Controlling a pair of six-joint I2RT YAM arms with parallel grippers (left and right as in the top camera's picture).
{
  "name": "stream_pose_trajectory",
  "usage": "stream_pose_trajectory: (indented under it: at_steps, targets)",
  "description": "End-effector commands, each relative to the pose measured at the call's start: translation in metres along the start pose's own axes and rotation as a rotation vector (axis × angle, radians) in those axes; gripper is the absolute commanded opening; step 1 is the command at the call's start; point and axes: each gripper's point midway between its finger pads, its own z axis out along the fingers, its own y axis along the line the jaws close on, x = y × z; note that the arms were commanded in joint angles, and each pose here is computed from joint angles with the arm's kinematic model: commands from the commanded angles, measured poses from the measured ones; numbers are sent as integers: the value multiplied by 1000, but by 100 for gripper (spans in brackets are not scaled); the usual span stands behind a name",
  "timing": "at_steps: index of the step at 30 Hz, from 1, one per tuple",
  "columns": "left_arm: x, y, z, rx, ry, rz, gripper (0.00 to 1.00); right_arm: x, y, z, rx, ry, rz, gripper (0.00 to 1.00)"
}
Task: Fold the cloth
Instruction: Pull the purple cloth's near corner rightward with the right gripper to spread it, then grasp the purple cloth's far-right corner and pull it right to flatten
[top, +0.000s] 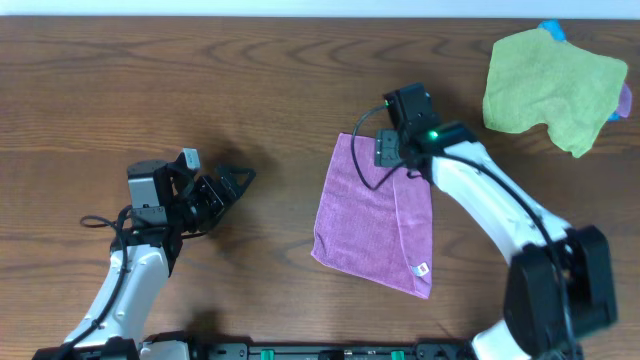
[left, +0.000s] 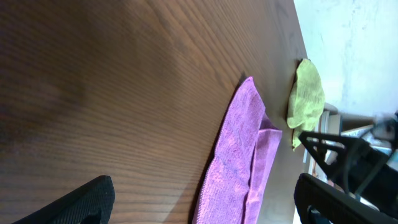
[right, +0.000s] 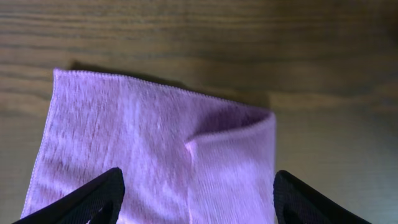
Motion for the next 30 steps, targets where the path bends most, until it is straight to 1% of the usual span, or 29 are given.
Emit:
stream_pose_trajectory:
  at_steps: [1, 5, 9, 14, 30]
  targets:
    - [-4, -9, -1, 25, 5, 30, 94, -1, 2, 14, 14, 29, -35, 75]
    - [-3, -9, -1, 30, 9, 30, 94, 8, -1, 19, 30, 68, -43, 73]
    - [-3, -9, -1, 30, 7, 31, 94, 9, -3, 19, 36, 71, -43, 66]
    - [-3, -9, -1, 30, 8, 30, 94, 12, -4, 21, 39, 78, -44, 63]
    - [-2, -10, -1, 36, 13, 30, 94, 30, -6, 48, 67, 143, -58, 57]
